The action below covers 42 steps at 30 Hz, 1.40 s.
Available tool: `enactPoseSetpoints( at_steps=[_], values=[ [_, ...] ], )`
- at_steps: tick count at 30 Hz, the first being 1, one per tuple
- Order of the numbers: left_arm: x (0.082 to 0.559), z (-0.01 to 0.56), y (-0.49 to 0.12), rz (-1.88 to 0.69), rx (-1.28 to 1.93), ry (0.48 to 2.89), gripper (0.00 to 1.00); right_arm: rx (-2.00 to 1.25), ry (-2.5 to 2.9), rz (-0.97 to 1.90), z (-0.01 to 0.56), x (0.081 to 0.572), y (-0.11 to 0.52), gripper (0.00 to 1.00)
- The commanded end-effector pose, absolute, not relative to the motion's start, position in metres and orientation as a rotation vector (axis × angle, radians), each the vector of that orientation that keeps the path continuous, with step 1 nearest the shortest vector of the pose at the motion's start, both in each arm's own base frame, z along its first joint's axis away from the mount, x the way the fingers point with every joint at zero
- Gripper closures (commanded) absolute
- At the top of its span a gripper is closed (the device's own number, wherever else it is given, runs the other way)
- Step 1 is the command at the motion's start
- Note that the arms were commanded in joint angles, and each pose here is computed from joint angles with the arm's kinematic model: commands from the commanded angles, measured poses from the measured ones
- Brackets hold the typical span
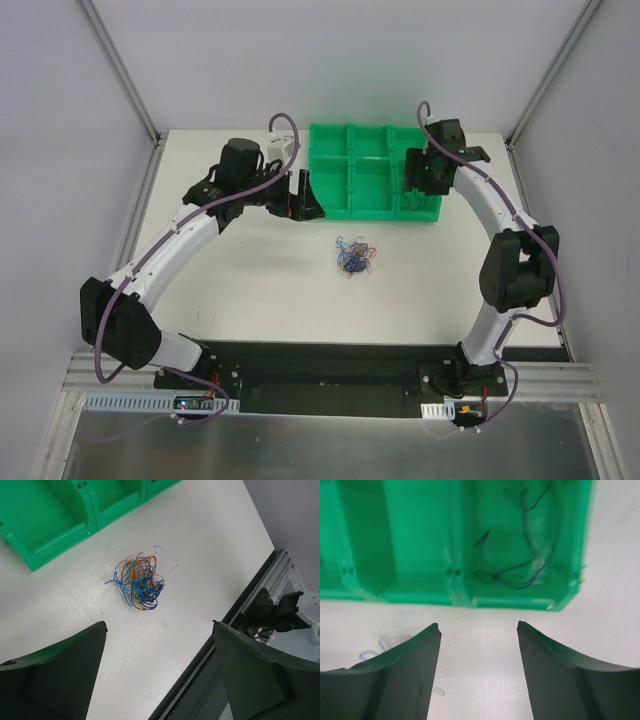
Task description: Untangle the cables
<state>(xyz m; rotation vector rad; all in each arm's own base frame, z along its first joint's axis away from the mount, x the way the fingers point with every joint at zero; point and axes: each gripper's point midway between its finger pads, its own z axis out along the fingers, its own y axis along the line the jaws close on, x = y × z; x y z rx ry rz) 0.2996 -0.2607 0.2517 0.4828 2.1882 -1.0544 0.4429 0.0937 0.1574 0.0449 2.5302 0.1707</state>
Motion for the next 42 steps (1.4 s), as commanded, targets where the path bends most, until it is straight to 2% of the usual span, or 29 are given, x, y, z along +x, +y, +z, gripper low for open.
enactPoseSetpoints(
  at_steps=[1,4,6,10,13,15,19,24,30,34,42],
  values=[
    [0.298,0.241,-0.276,-1.165,0.483,2.202,0.14,-0.179,2.542,0.444,0.155,0.379,0.174,0.29],
    [0.289,0.220,-0.296,-1.230,0.515,2.271,0.16,-0.221,2.505,0.568,0.142,0.348,0.202,0.21],
    [0.281,0.205,-0.309,-1.272,0.534,2.321,0.18,-0.212,2.513,0.647,0.122,0.333,0.210,0.21],
    [0.273,0.173,-0.326,-1.289,0.560,2.414,0.22,-0.197,2.564,0.611,0.096,0.327,0.208,0.30],
    [0.272,0.165,-0.328,-1.278,0.565,2.436,0.22,-0.221,2.599,0.568,0.083,0.320,0.209,0.51],
    [0.271,0.159,-0.330,-1.257,0.581,2.443,0.21,-0.232,2.610,0.569,0.081,0.312,0.214,0.74],
    [0.272,0.144,-0.332,-1.220,0.570,2.486,0.15,-0.233,2.570,0.651,0.102,0.289,0.234,0.98],
    [0.279,0.130,-0.328,-1.151,0.531,2.529,0.12,-0.223,2.453,0.822,0.144,0.262,0.257,0.99],
    [0.263,0.124,-0.340,-1.216,0.575,2.563,0.10,-0.186,2.336,0.893,0.180,0.263,0.260,0.99],
    [0.253,0.113,-0.349,-1.220,0.606,2.597,0.10,-0.186,2.283,1.037,0.202,0.259,0.279,0.99],
    [0.265,0.101,-0.346,-1.172,0.527,2.628,0.07,-0.210,2.182,1.186,0.248,0.239,0.309,0.99]
  ],
)
